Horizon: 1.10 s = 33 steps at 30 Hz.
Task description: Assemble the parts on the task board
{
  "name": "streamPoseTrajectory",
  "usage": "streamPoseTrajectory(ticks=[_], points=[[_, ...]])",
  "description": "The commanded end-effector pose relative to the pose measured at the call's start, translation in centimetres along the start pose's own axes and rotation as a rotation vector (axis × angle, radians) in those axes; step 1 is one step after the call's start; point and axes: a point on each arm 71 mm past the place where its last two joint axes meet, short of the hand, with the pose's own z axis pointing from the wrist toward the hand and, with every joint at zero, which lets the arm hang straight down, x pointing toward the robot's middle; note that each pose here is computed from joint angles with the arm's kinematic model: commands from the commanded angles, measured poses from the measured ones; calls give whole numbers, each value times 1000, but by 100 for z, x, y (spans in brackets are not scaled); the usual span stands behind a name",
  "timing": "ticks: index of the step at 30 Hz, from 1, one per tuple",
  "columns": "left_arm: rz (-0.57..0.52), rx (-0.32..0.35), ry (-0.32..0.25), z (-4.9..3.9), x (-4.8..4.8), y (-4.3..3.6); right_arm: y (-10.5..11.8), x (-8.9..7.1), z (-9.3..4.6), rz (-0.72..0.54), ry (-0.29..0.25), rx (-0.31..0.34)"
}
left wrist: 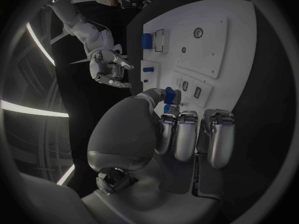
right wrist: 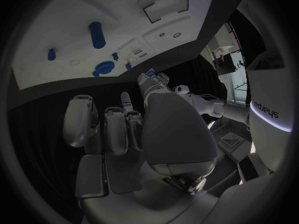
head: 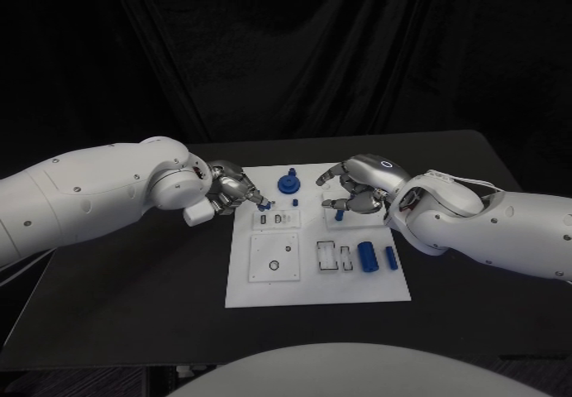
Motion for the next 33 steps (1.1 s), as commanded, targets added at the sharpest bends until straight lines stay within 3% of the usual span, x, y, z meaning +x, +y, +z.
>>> streamPoseTrajectory(ticks=[1, 5, 12, 19, 24, 33], points=[[64, -113, 51, 25, 18, -36, -9, -36, -20, 13, -26, 13], [142, -130, 6, 87, 22, -187, -19, -63, -56, 16, -41, 9], [249, -158, -67, 171, 9, -336, -34, -83, -96, 26, -50, 13], [282, -173, -83, 235, 12, -419, -28, -89, -117, 31, -51, 15], [332, -178, -132, 271, 31, -468, -18, -85, -113, 33, -48, 15], [366, -173, -165, 308, 133, -512, 0, -72, -97, 39, -41, 13]])
